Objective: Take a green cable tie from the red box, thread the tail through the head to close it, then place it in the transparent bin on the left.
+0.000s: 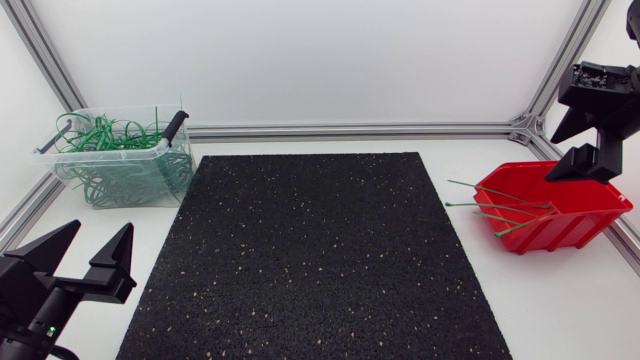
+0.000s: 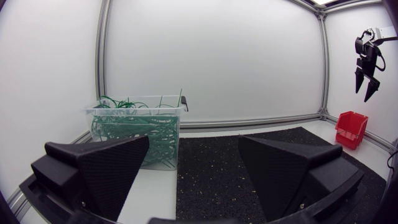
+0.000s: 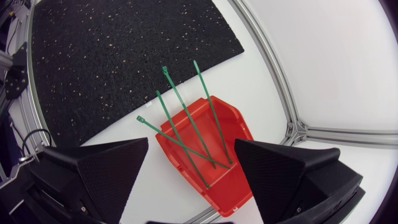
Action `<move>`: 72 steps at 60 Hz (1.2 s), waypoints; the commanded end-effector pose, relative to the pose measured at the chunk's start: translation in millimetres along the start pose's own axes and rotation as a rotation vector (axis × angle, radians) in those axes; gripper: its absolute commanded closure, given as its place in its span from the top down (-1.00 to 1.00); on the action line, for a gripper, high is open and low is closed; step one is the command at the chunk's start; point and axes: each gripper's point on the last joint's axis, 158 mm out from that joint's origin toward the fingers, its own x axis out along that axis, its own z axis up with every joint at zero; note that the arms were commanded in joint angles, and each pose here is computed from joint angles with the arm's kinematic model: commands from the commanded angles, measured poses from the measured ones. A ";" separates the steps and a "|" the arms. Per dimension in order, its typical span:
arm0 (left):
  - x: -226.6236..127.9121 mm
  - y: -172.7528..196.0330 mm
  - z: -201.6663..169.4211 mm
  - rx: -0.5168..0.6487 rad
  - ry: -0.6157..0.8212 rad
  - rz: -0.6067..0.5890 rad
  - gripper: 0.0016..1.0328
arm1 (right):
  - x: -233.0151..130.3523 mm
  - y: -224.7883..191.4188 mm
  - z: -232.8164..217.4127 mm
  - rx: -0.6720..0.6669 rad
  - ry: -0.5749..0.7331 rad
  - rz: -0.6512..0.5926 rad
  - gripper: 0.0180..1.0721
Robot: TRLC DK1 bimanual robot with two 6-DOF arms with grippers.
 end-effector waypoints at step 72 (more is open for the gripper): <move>1.5 -1.2 -25.9 -0.020 0.066 -0.001 0.94 | 132.6 85.5 -35.3 -0.471 0.094 0.130 0.12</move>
